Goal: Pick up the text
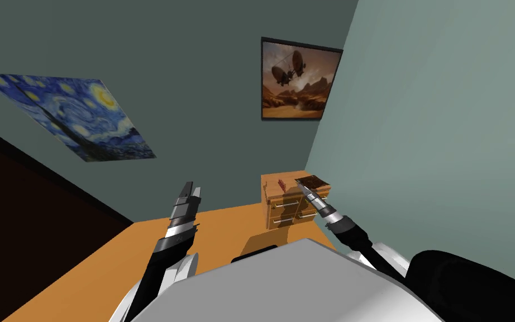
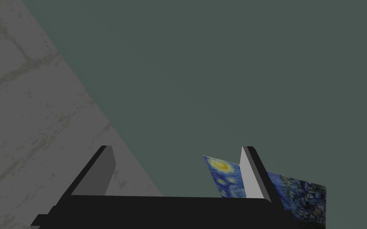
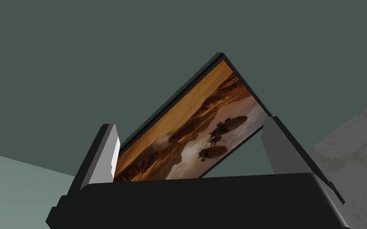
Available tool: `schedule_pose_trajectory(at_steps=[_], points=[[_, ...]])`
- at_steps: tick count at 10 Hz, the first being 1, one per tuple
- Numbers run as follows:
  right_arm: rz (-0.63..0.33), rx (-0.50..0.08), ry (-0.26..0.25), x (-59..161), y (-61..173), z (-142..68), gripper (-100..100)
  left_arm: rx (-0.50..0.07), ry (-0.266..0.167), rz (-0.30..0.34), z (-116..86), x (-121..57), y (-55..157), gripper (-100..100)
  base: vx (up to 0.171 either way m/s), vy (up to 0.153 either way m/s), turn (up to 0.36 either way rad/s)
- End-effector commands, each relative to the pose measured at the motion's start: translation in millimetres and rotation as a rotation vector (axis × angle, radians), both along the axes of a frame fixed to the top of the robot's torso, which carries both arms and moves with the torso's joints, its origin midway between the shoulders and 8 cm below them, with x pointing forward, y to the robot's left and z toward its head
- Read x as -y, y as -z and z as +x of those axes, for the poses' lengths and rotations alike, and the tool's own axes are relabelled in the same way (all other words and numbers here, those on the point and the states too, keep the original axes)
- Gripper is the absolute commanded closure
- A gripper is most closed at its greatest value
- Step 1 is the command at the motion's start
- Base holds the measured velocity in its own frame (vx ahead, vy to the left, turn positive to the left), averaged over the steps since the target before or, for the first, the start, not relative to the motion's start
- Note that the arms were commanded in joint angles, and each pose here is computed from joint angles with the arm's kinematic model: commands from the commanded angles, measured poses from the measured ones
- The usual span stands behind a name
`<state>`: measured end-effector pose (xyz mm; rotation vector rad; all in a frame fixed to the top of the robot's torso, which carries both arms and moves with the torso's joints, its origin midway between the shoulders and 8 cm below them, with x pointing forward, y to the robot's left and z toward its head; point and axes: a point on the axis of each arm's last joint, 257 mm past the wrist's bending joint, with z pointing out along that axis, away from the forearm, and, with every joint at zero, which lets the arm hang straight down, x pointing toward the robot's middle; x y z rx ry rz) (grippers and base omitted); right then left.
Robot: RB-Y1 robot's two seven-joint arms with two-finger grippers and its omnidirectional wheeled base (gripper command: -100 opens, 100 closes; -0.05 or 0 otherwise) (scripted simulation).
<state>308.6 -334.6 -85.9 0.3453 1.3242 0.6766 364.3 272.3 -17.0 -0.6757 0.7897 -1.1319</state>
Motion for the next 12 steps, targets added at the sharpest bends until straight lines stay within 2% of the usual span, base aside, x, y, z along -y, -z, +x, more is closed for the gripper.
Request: schedule_pose_trajectory(at_steps=[1,5,6,9,12], points=[[-0.047,-0.083,0.025,13.9,21.3,-4.8,-100,0.000,0.000,0.000,0.0,0.0,0.0,0,0.067,0.089,0.137],[-0.148,-0.298,0.090,52.0,82.6,-31.5,-100,0.000,0.000,0.000,0.0,0.0,0.0,0,0.105,0.076,0.163],[-0.148,-0.304,0.092,52.5,84.1,-33.2,-100,0.000,0.000,0.000,0.0,-0.1,0.1,0,0.103,0.031,0.060],[-0.216,-0.479,0.146,85.0,132.0,-67.3,-100,0.000,0.000,0.000,0.0,-0.1,0.0,0,0.117,0.023,0.195],[-0.281,-0.656,0.201,118.5,175.8,-112.2,-100,0.000,0.000,0.000,0.0,-0.1,0.1,0,0.182,-0.026,0.233]])
